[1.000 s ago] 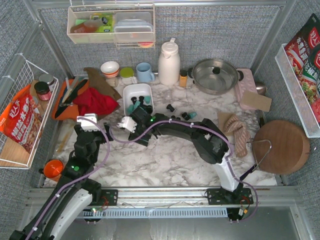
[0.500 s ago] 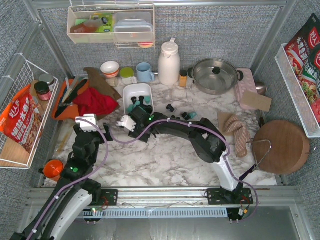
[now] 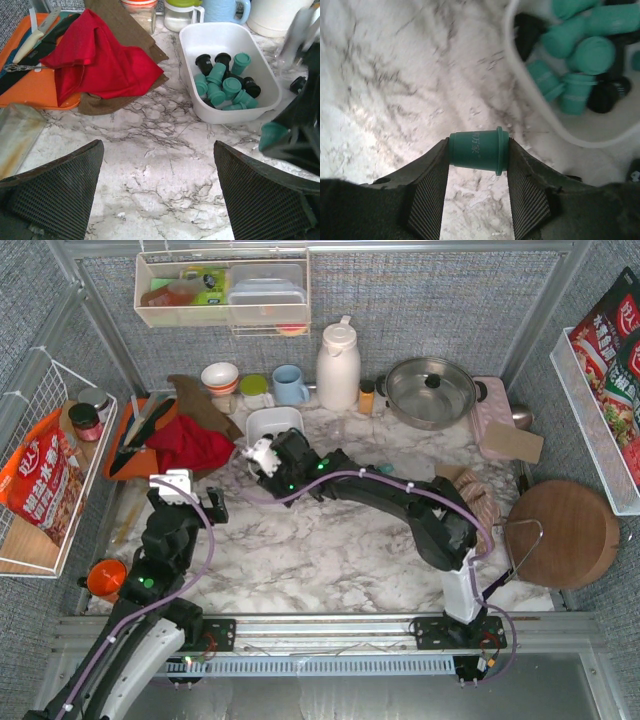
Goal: Mix the coffee capsules in the storage basket
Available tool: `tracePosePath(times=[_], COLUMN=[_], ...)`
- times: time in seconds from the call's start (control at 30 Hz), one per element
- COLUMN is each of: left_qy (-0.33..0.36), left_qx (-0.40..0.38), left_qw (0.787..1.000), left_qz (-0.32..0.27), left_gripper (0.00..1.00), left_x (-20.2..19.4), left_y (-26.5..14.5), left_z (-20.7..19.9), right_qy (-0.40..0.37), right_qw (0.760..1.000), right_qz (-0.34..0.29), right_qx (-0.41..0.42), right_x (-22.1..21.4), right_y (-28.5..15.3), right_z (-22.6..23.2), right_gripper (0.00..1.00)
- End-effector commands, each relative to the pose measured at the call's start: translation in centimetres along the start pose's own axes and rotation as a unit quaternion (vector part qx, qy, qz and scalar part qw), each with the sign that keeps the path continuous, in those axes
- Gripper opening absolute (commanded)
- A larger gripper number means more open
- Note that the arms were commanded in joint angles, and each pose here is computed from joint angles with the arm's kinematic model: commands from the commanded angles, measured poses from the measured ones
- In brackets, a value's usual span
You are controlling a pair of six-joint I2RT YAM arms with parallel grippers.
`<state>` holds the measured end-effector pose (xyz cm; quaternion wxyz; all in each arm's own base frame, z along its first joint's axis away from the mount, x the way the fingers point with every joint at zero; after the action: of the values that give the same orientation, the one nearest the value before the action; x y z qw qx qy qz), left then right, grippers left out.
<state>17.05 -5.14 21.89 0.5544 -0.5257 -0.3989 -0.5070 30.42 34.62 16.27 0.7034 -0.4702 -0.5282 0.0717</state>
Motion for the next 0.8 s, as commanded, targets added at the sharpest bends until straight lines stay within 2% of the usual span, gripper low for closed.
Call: tracePosePath(times=[0.0,0.23,0.4,0.53,0.77], left_qy=[-0.006,-0.006,-0.007,-0.006,-0.007], left_qx=[0.001,0.002,0.003,0.000,-0.003], left_qw=[1.000,1.000,1.000,1.000,1.000], left_qz=[-0.012,-0.011,-0.013,-0.012,-0.012], left_gripper=[0.99,0.99,0.99,0.99,0.99], left_x=[0.5,0.5,0.5,0.5,0.4], left_y=[-0.1,-0.1,-0.2,-0.2,-0.1], left_z=[0.1,0.1,0.1,0.1,0.0], right_qy=[0.096,0.184,0.199,0.207,0.214], right_qw=[0.987,0.960,0.958,0.952,0.945], right_qz=[-0.129,-0.207,-0.196,-0.185,-0.176], right_qx=[0.004,-0.031,-0.071,-0.132,-0.174], right_x=[3.5,5.6,5.7,5.2,4.1], right_y=[-0.7,0.3,2.1,2.8,2.3], right_z=[-1.6,-5.0,-6.4,-7.6,-8.3], right_gripper=[0.43,0.46,0.55,0.57,0.65])
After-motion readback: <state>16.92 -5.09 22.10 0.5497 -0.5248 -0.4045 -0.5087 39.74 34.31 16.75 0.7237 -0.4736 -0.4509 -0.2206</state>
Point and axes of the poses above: each gripper's point midway between its finger pads, its own y axis out along the fingers, its own z axis along the line the jaws close on, x = y × z, the point moved 9 cm from there along -y, back along the fingers, and after that the axes turned 10 degrees about y, right-handed, at the moved point
